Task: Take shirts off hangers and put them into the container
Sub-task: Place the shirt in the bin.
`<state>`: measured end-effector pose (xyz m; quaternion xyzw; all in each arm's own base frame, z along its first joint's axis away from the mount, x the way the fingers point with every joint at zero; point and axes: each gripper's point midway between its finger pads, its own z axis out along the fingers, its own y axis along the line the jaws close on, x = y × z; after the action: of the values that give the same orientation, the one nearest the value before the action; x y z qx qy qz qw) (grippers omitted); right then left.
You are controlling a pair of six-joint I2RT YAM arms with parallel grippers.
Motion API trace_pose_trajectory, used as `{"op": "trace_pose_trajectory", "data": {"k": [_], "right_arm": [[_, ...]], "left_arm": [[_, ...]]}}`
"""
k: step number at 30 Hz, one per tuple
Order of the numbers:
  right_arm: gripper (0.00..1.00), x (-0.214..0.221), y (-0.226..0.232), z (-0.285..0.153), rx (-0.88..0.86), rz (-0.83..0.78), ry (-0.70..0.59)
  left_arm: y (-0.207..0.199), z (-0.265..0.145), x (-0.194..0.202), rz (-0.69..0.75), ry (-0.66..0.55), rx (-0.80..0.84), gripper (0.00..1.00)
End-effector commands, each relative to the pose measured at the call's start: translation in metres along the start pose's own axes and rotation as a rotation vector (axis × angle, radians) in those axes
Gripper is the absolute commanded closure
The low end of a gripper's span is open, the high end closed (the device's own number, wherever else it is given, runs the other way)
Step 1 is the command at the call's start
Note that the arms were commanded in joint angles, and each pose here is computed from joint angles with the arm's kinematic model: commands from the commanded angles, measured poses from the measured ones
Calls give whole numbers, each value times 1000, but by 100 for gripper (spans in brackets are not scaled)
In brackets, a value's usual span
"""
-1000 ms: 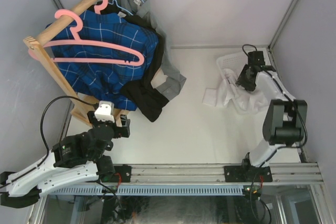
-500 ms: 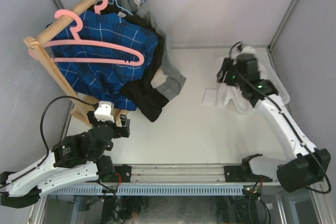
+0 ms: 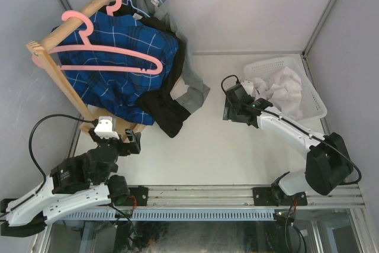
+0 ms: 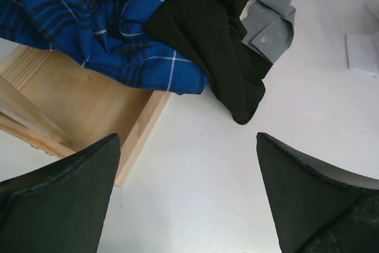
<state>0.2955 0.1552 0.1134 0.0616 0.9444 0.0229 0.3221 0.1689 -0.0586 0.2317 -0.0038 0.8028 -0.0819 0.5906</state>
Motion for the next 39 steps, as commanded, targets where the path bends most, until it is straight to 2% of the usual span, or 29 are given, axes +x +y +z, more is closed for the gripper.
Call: {"op": "trace_pose_trajectory", "data": {"k": [1,4,8,12,15,19,25,28,32,35,36,38,39], "right_arm": [[41,-15,23,4,-78,55,-60],[43,-15,37,10,-123,72,-53],[40,-22,10,34,30,150,-75],[41,-39,-6,64,34,181,-26],[42,-44,-6,89,19,118,11],[42,-38,-7,110,85,40,81],[41,-5,-26,134,200,2,185],[43,10,-22,140,194,-32,223],[55,17,-14,136,187,-60,224],[85,15,-6,129,151,-77,199],[88,13,-3,126,137,-79,190],[100,6,4,119,105,-88,168],[100,2,6,114,97,-91,151]], "left_arm": [[1,2,-8,-16,-19,-31,0],[4,4,-7,26,-4,-82,0],[-2,9,-2,75,32,-96,0],[-7,12,2,110,54,-101,0],[-8,13,3,117,58,-100,0],[-8,14,3,119,57,-100,0],[-8,13,2,116,56,-94,0],[-9,13,3,117,57,-94,0],[-11,14,4,127,65,-91,0],[-12,15,5,136,72,-91,0],[-12,15,5,138,73,-91,0],[-12,15,5,143,76,-95,0],[-12,16,6,143,77,-95,0]]}}
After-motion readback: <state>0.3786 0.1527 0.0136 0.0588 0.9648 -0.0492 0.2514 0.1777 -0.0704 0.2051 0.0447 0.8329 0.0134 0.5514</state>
